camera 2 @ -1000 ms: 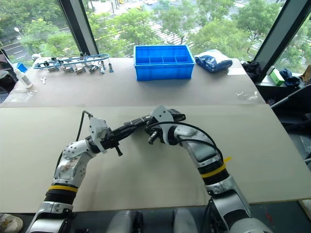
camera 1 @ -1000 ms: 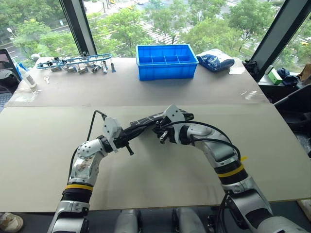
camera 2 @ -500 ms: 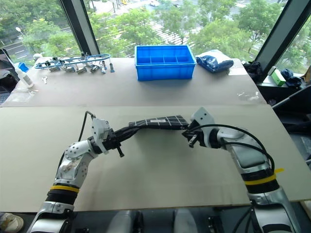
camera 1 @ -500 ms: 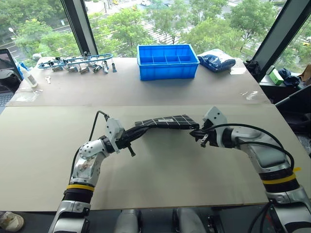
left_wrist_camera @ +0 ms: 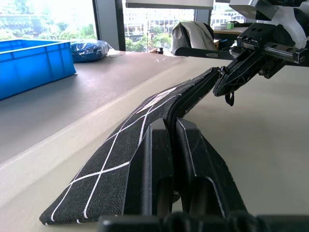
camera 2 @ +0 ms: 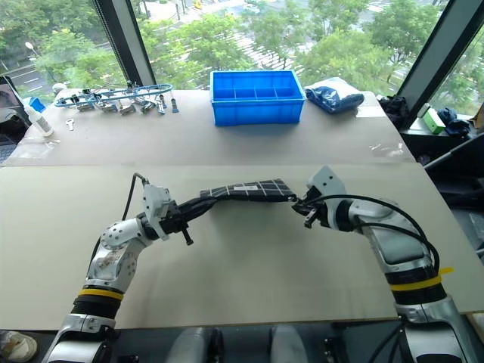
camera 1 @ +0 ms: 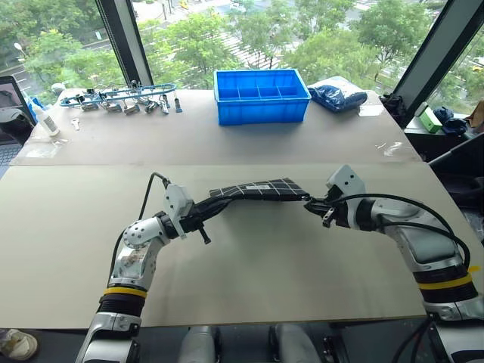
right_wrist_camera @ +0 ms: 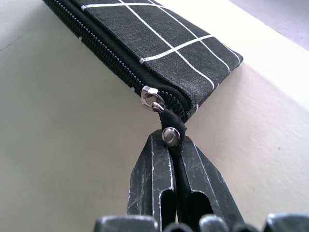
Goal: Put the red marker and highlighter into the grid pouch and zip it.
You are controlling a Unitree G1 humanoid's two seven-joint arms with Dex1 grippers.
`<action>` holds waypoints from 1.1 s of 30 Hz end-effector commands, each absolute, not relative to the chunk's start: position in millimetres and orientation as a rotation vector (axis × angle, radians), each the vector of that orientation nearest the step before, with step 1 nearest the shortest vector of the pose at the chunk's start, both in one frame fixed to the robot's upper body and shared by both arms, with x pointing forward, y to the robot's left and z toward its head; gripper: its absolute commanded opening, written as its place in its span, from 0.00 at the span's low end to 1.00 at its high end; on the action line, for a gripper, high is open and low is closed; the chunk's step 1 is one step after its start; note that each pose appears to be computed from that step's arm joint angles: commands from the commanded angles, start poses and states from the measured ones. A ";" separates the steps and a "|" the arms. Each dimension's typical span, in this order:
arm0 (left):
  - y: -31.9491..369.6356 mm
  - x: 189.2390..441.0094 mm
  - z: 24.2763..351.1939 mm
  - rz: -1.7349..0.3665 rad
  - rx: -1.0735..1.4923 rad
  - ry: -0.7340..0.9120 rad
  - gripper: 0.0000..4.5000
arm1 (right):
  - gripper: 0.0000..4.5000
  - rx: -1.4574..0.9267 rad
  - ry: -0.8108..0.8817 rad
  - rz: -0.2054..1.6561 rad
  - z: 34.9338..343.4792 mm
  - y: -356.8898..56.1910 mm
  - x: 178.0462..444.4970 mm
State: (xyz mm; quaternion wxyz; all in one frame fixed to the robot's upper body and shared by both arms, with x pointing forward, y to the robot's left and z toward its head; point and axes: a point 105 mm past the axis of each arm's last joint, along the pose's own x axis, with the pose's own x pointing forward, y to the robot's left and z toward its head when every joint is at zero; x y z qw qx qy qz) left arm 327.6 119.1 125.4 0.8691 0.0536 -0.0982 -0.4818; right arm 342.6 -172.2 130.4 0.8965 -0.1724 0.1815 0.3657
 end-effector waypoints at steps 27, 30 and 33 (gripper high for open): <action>124.3 300.1 117.5 -1.224 0.285 -0.163 0.22 | 0.74 -0.253 0.294 0.895 182.1 -208.0 274.9; 122.3 296.1 107.2 -1.245 0.329 -0.135 0.48 | 0.74 -0.226 0.278 0.922 186.9 -204.9 267.8; 119.3 285.4 96.3 -1.268 0.365 -0.119 0.75 | 0.74 -0.234 0.280 0.898 187.5 -209.4 268.4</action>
